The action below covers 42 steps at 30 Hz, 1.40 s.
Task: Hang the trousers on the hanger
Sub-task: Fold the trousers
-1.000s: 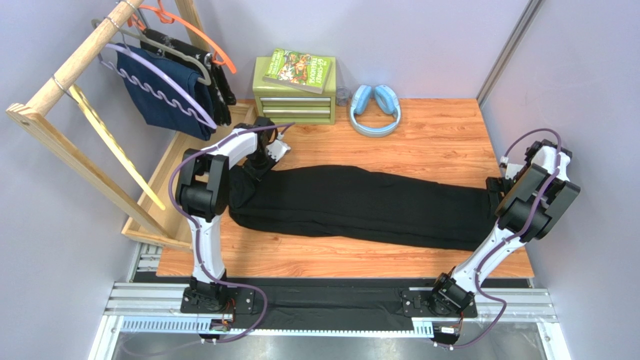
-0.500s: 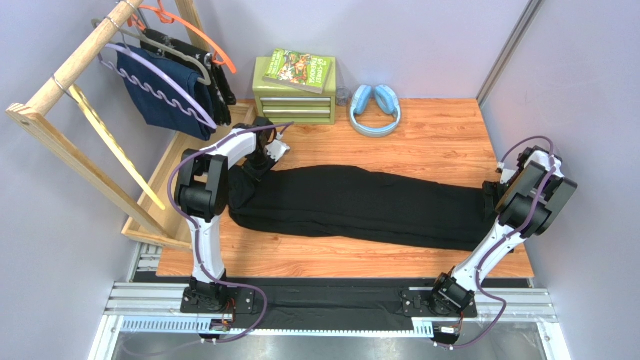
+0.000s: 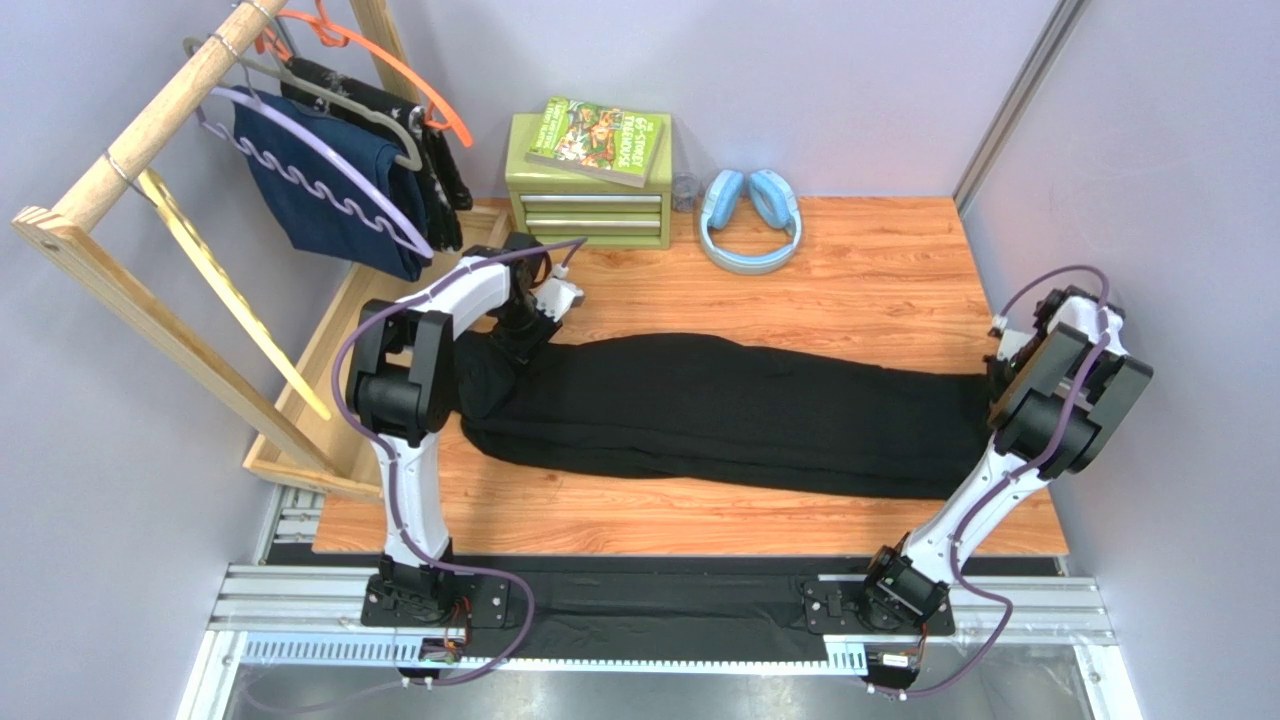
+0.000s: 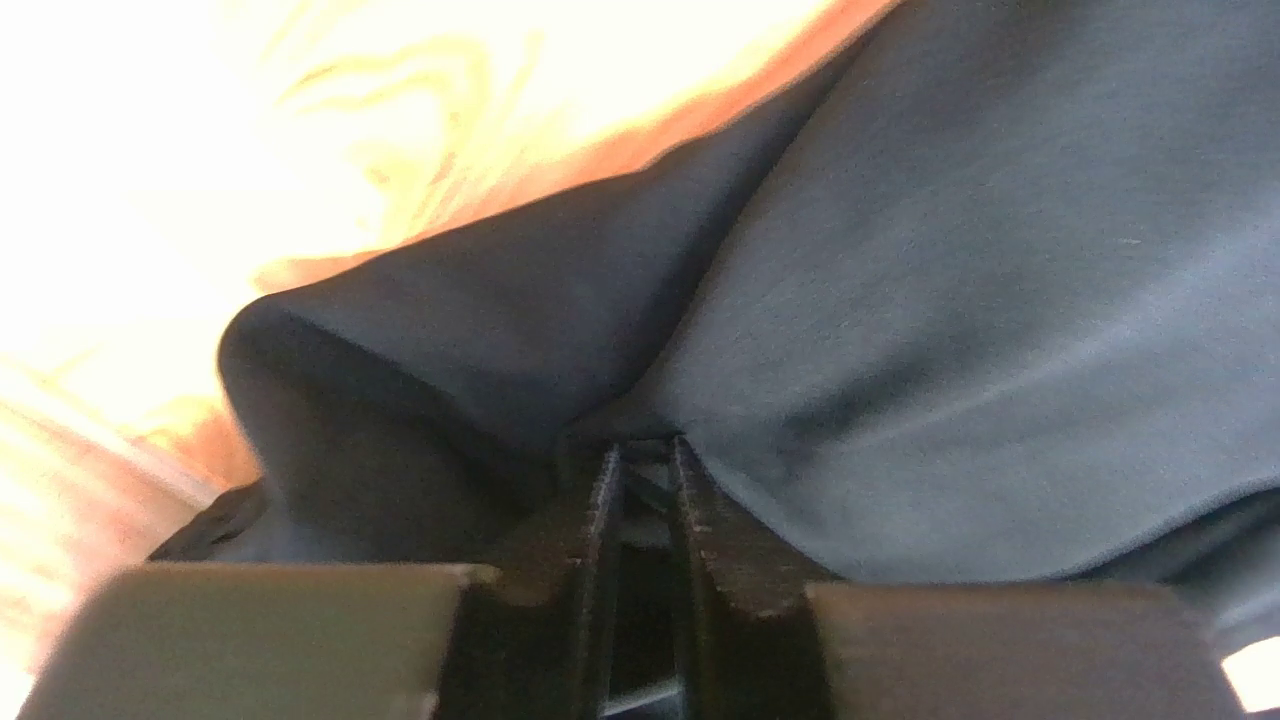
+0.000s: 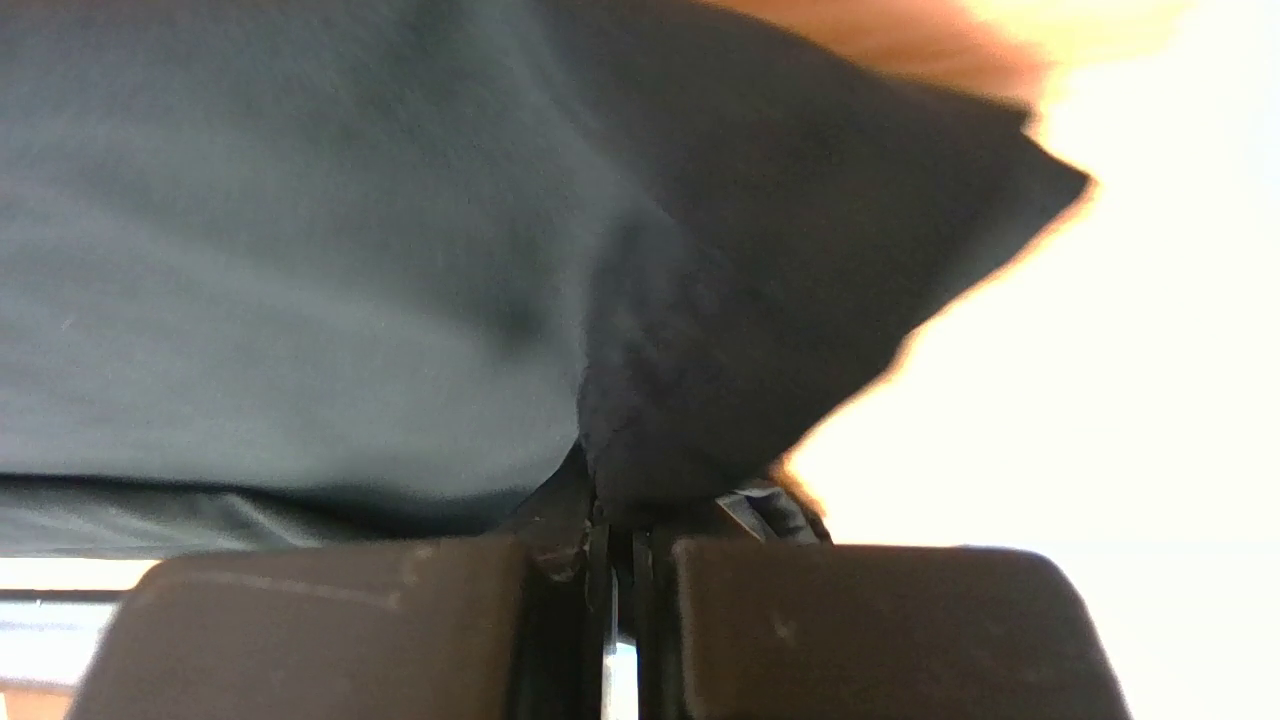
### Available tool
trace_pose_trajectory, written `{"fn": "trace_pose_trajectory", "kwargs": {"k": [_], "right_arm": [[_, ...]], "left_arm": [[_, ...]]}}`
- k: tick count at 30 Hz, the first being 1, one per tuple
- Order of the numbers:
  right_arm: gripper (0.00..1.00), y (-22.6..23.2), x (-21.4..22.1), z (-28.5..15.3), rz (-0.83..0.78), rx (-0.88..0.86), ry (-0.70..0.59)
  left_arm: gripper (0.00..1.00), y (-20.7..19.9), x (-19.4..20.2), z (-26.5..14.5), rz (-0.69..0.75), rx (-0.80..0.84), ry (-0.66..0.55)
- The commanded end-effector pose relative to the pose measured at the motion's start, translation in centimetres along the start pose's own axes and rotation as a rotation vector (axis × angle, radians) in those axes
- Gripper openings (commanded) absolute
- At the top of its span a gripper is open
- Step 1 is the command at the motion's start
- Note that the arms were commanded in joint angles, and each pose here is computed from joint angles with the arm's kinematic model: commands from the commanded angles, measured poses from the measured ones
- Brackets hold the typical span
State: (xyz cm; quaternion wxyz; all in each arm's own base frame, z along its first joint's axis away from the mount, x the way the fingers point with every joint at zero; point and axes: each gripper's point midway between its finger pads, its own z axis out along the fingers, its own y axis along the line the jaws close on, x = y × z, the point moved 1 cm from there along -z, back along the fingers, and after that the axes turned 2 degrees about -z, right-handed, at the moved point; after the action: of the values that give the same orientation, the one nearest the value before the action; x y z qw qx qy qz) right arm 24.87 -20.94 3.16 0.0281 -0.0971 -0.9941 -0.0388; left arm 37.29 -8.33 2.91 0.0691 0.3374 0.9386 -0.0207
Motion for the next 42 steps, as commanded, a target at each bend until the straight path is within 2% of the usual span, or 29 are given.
{"fn": "trace_pose_trajectory", "kwargs": {"k": [1,3,7,10,13,14,16,17,20,24,25,28,31,34,38,42], "right_arm": [[0.00,-2.5,-4.3,-7.0,-0.049,0.109,-0.205],[0.00,-2.9,-4.2,-9.3,-0.068,0.136,-0.224],[0.00,-3.6,-4.3,-14.2,-0.085,0.192,-0.311],[0.00,-1.9,-4.1,-16.1,-0.079,0.128,-0.353],[0.00,3.0,-4.2,-17.1,-0.091,-0.025,-0.379],[0.00,6.4,-4.2,-17.1,-0.141,-0.119,-0.379],[0.00,9.8,-4.0,-16.7,-0.175,-0.191,-0.363],[0.00,13.4,-4.3,-16.8,-0.233,-0.257,-0.374],[0.00,20.4,-4.2,-15.0,-0.330,-0.365,-0.325],[0.00,29.1,-4.7,-12.6,-0.456,-0.461,-0.250],[0.00,32.5,-4.2,-11.6,-0.532,-0.481,-0.223],[0.00,38.1,-3.4,-8.5,-0.600,-0.519,-0.145],[0.00,41.4,-2.4,-4.7,-0.638,-0.506,-0.075],[0.00,41.8,-3.1,-0.8,-0.641,-0.430,-0.055],[0.00,38.7,-3.8,3.2,-0.623,-0.281,-0.006],[0.00,34.8,-4.4,3.9,-0.598,-0.195,0.002]], "left_arm": [[0.34,-3.0,-1.9,-3.3,0.002,0.130,-0.140],[0.43,-3.9,-2.3,-3.8,0.010,0.163,-0.169],[0.45,-5.3,-3.2,-5.4,0.004,0.218,-0.234],[0.46,-5.6,-3.0,-6.3,0.004,0.226,-0.255],[0.47,-6.0,-2.0,-6.6,-0.001,0.227,-0.259],[0.47,-6.1,-1.9,-6.8,-0.008,0.227,-0.263],[0.48,-6.0,-1.2,-7.0,-0.030,0.227,-0.262],[0.48,-5.9,-1.0,-7.1,-0.054,0.227,-0.261],[0.48,-5.6,0.1,-7.0,-0.106,0.241,-0.245],[0.50,-5.3,1.2,-7.0,-0.130,0.236,-0.236],[0.50,-5.3,1.5,-6.9,-0.132,0.233,-0.227],[0.51,-4.8,2.0,-7.1,-0.139,0.207,-0.219],[0.52,-4.1,2.7,-7.0,-0.155,0.173,-0.199],[0.52,-3.8,3.1,-6.5,-0.171,0.171,-0.179],[0.51,-4.1,2.9,-6.3,-0.179,0.196,-0.183],[0.51,-4.8,2.2,-6.9,-0.172,0.238,-0.224]]}}
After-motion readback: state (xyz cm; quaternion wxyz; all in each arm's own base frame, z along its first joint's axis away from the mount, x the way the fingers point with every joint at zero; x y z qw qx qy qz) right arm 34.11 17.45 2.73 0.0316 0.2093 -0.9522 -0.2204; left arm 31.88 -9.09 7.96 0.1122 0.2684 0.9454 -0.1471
